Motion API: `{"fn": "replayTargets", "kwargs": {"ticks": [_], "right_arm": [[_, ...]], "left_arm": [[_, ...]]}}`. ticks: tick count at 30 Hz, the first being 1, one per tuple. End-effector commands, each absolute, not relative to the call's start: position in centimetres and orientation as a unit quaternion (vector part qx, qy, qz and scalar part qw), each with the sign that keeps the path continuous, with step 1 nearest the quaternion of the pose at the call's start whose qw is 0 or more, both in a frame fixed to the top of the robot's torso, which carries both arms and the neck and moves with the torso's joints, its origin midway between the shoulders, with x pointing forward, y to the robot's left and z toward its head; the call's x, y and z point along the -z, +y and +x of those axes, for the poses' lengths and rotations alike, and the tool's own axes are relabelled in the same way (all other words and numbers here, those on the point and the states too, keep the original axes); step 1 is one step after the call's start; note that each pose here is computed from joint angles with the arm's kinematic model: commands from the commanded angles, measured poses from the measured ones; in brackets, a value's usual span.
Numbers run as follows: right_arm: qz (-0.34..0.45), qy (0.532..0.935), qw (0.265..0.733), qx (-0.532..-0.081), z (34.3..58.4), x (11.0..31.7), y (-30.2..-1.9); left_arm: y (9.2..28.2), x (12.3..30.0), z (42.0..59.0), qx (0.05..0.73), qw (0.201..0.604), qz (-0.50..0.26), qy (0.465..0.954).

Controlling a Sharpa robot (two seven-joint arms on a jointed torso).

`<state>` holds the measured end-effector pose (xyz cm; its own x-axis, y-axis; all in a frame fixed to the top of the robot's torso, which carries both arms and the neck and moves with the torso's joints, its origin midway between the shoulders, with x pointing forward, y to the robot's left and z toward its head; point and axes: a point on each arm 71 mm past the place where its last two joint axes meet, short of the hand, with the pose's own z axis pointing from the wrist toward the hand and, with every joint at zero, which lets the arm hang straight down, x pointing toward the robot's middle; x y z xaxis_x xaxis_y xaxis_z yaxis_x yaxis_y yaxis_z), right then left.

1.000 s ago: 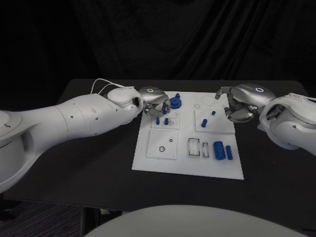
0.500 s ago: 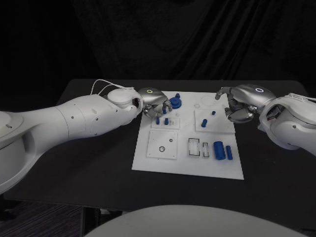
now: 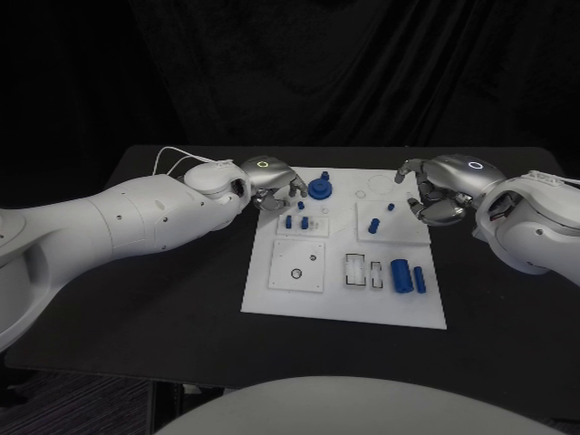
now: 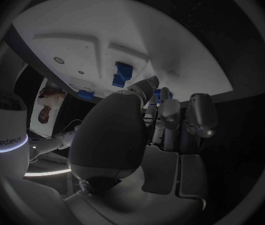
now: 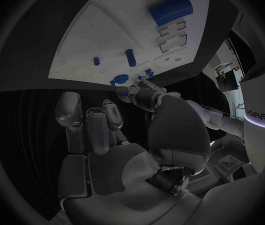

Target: Assemble the parts on the task board

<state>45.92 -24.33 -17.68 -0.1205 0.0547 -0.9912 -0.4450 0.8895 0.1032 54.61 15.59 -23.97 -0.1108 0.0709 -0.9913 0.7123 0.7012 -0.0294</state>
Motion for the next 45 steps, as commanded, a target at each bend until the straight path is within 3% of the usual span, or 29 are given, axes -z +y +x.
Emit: {"fn": "replayTargets", "kwargs": {"ticks": [1, 12, 20, 30, 45], "right_arm": [[-0.130, 0.722, 0.652, -0.189, 45.8, 17.7, -24.6], [-0.125, 0.719, 0.658, -0.188, 45.6, 17.5, -25.4], [-0.132, 0.726, 0.651, -0.177, 46.2, 17.4, -25.9], [-0.186, 0.730, 0.637, -0.161, 47.6, 18.2, -25.2], [-0.214, 0.741, 0.618, -0.154, 49.4, 20.1, -24.1]], "left_arm": [[16.3, 22.9, 54.2, 0.283, 0.660, 0.282, 0.636], [21.9, 20.5, 51.1, 0.323, 0.741, 0.239, 0.539], [25.4, 19.4, 49.0, 0.380, 0.747, 0.147, 0.525], [25.6, 18.7, 46.6, 0.463, 0.706, 0.066, 0.531], [25.2, 18.4, 45.4, 0.504, 0.683, 0.053, 0.526]]}}
